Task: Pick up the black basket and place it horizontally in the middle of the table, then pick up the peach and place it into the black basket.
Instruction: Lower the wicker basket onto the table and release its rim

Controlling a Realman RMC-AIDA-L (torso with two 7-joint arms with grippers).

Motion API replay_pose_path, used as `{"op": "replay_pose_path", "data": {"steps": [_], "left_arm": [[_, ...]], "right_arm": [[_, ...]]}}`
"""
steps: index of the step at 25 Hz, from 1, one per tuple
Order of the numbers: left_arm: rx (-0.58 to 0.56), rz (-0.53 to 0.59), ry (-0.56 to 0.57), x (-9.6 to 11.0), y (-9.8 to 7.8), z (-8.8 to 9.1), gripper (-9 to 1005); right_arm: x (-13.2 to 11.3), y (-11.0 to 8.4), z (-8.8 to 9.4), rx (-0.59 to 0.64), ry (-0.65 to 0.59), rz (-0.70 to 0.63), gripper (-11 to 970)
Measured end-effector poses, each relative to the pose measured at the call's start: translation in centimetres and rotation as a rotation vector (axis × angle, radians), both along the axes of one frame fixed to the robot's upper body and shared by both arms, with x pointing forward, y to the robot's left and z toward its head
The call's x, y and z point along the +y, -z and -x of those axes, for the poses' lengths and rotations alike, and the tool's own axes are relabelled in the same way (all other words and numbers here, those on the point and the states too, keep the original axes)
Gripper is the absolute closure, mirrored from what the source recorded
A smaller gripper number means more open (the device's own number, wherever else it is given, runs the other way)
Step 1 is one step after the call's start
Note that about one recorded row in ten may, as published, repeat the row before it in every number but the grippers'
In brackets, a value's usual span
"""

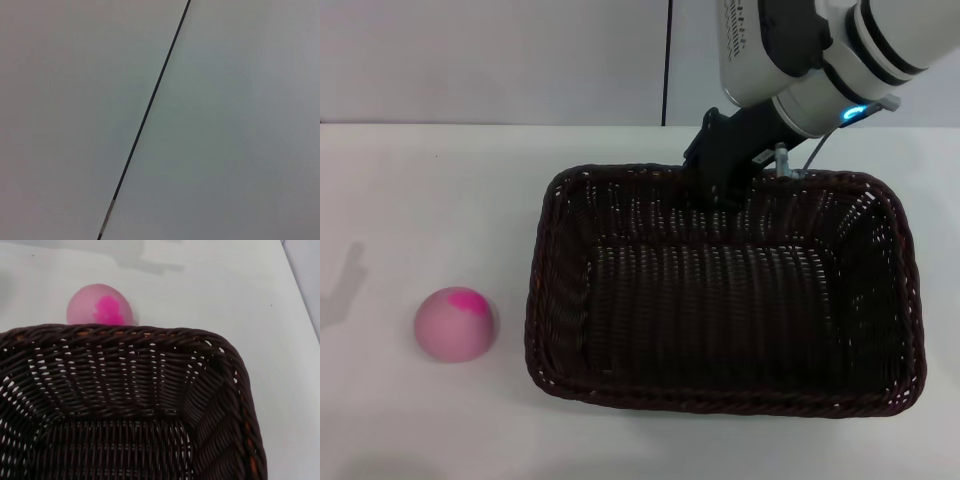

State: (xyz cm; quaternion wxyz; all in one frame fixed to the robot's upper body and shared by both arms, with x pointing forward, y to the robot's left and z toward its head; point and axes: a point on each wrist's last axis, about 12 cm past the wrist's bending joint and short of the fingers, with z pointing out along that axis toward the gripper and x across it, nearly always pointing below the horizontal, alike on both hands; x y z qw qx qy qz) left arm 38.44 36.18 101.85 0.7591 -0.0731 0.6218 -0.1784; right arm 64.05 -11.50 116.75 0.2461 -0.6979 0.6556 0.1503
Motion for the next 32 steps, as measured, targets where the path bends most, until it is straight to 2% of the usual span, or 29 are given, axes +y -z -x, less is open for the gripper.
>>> {"op": "replay_pose_path", "data": {"steps": [12,18,21,23,25,26,29,30,31,32], "left_arm": [[0.003,0.001,0.004,-0.1,0.0,0.0,169],[-0.001,0.0,0.008,-0.1,0.0,-0.1,169],[0.009,-0.003,0.111,0.1,-0.5,-0.5,169],[0.009,-0.003,0.111,0.1,-0.5,-0.5,170],[0.061,-0.024,0.294,0.9,-1.6,-1.4,170],[0.084,-0.034,0.359,1.2,-2.0,-1.7,170],[0.084,-0.034,0.359,1.2,-2.0,-1.7,170],[0.121,-0.097,0.465,1.5,-2.9,-2.2,170],[0.149,-0.151,0.516,1.6,-3.3,-2.6,170],[0.149,-0.151,0.516,1.6,-3.3,-2.6,170]], "right_arm": [[0.3,0.5,0.3,-0.012,-0.008,-0.009,637],[0.0,0.3,0.3,-0.026,0.003,-0.023,512],[-0.8,-1.0,0.8,-0.029,0.02,-0.116,449],[-1.1,-1.4,1.1,-0.025,0.023,-0.148,407],[-2.2,-2.3,1.7,-0.02,0.036,-0.21,300],[-2.6,-2.5,2.0,-0.01,0.039,-0.236,300],[-4.9,-3.7,3.4,0.014,0.067,-0.397,300],[-5.5,-4.0,3.8,0.025,0.072,-0.448,300],[-7.2,-4.6,4.7,0.034,0.094,-0.563,300],[-7.2,-4.6,4.7,0.034,0.094,-0.563,300]]}}
